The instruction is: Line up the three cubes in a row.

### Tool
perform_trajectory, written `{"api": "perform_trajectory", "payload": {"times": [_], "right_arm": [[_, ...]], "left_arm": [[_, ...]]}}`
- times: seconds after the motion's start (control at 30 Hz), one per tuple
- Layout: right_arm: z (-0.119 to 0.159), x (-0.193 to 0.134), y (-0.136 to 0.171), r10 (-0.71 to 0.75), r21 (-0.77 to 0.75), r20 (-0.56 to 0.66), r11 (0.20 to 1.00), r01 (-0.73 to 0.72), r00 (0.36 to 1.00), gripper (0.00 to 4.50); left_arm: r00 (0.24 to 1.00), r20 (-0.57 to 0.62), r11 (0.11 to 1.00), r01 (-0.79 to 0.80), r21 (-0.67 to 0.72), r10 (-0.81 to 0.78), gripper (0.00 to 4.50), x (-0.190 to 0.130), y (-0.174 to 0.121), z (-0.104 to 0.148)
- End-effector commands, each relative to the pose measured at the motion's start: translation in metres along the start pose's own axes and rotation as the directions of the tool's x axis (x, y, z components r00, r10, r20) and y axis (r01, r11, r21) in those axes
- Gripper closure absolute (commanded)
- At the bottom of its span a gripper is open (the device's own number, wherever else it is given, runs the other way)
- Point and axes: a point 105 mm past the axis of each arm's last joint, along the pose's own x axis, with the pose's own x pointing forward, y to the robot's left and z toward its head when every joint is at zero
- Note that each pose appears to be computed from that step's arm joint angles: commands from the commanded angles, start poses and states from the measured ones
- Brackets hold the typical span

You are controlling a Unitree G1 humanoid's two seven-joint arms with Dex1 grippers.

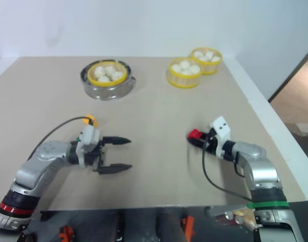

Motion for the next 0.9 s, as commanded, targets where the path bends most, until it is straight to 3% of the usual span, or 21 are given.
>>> {"api": "perform_trajectory", "payload": {"times": [0.03,0.17,0.4,0.8,0.87,0.9], "right_arm": [[0.031,0.005,0.014,0.116,-0.056,0.059,0.992,-0.113,0.991,3.24],[0.052,0.023,0.03,0.284,-0.165,0.005,0.946,-0.279,0.959,3.24],[0.065,0.061,0.065,0.545,-0.326,-0.147,0.761,-0.561,0.825,3.24],[0.041,0.075,0.057,0.593,-0.325,-0.239,0.698,-0.639,0.769,3.24],[0.038,0.074,0.057,0.599,-0.32,-0.26,0.687,-0.652,0.758,2.15],[0.037,0.074,0.057,0.6,-0.32,-0.266,0.684,-0.656,0.755,1.86]], "left_arm": [[0.999,0.025,0.998,-0.025,0.064,0.024,0.0,-0.001,0.0,0.011],[0.995,0.044,0.994,-0.088,0.062,0.086,0.0,-0.004,0.002,0.015],[0.971,0.017,0.971,-0.238,0.032,0.237,0.0,-0.02,-0.002,0.008],[0.948,-0.013,0.948,-0.319,0.012,0.319,0.0,-0.031,-0.002,0.004],[0.946,-0.015,0.946,-0.323,0.014,0.323,0.0,-0.031,-0.001,0.003],[0.945,-0.013,0.945,-0.326,0.012,0.326,0.0,-0.03,0.0,0.004]]}}
